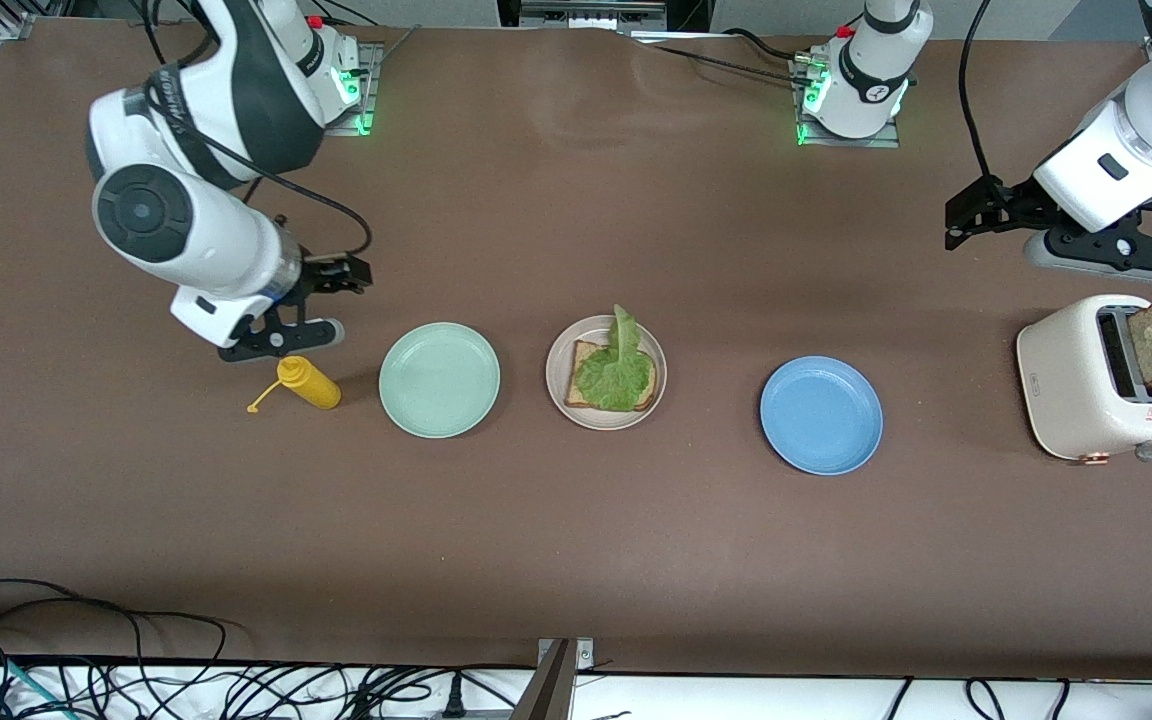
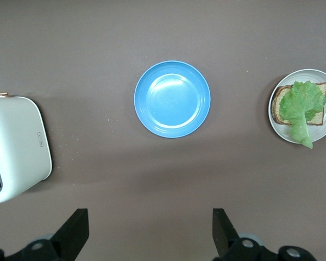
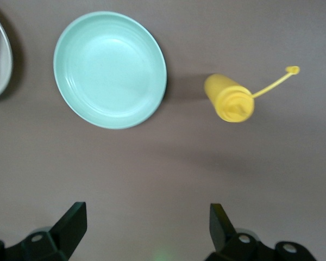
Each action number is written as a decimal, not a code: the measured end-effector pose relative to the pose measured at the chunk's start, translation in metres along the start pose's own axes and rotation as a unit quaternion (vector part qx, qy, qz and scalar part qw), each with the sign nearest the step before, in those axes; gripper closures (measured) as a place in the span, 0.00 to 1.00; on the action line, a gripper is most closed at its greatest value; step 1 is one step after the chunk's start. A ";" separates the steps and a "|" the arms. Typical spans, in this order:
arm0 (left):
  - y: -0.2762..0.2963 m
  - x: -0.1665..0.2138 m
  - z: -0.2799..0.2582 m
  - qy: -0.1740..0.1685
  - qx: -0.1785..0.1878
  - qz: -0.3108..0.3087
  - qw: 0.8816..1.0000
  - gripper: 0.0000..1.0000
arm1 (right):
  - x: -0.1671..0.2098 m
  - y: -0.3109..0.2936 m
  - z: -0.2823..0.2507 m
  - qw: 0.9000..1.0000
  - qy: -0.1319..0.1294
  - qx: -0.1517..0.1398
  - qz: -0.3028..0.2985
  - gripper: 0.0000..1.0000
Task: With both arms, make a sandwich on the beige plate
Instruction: 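Move the right gripper back toward the yellow squeeze bottle, then lower the right gripper and grasp the yellow squeeze bottle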
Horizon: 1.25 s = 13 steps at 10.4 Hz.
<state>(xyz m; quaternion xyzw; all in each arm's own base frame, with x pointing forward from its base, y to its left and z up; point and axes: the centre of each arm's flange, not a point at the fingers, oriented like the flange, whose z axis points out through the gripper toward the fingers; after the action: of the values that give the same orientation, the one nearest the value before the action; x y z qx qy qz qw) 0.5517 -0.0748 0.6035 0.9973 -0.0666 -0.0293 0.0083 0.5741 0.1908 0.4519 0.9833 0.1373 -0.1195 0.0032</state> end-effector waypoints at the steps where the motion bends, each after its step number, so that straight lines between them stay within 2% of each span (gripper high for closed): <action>1: 0.000 0.000 0.000 0.000 0.000 0.000 1.000 0.00 | -0.008 0.013 -0.001 0.999 -0.001 -0.001 -0.034 0.00; 3: 0.000 0.000 0.000 0.000 0.000 0.000 1.000 0.00 | -0.015 0.042 -0.001 0.993 0.009 -0.003 -0.121 0.00; 6: 0.000 0.000 0.000 0.000 0.000 0.000 1.000 0.00 | -0.017 0.099 0.027 0.973 0.042 -0.014 -0.228 0.00; 8: 0.000 0.000 0.000 0.000 0.000 0.000 1.000 0.00 | -0.019 0.123 0.048 0.959 0.063 -0.025 -0.277 0.00; 9: 0.000 0.000 0.000 0.000 0.000 0.000 1.000 0.00 | -0.021 0.136 0.062 0.953 0.077 -0.022 -0.292 0.00; 11: 0.000 0.000 0.000 0.000 0.000 0.000 1.000 0.00 | -0.032 0.167 0.100 0.941 0.120 0.037 -0.314 0.00; 13: 0.001 0.000 0.000 0.000 0.000 0.000 1.000 0.00 | -0.045 0.205 0.130 0.923 0.163 0.090 -0.337 0.00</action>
<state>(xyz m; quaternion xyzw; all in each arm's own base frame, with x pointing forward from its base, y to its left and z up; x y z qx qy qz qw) 0.5516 -0.0755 0.6034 0.9973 -0.0671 -0.0294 0.0082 0.5574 -0.0235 0.3306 0.8808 0.4483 0.0369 -0.1481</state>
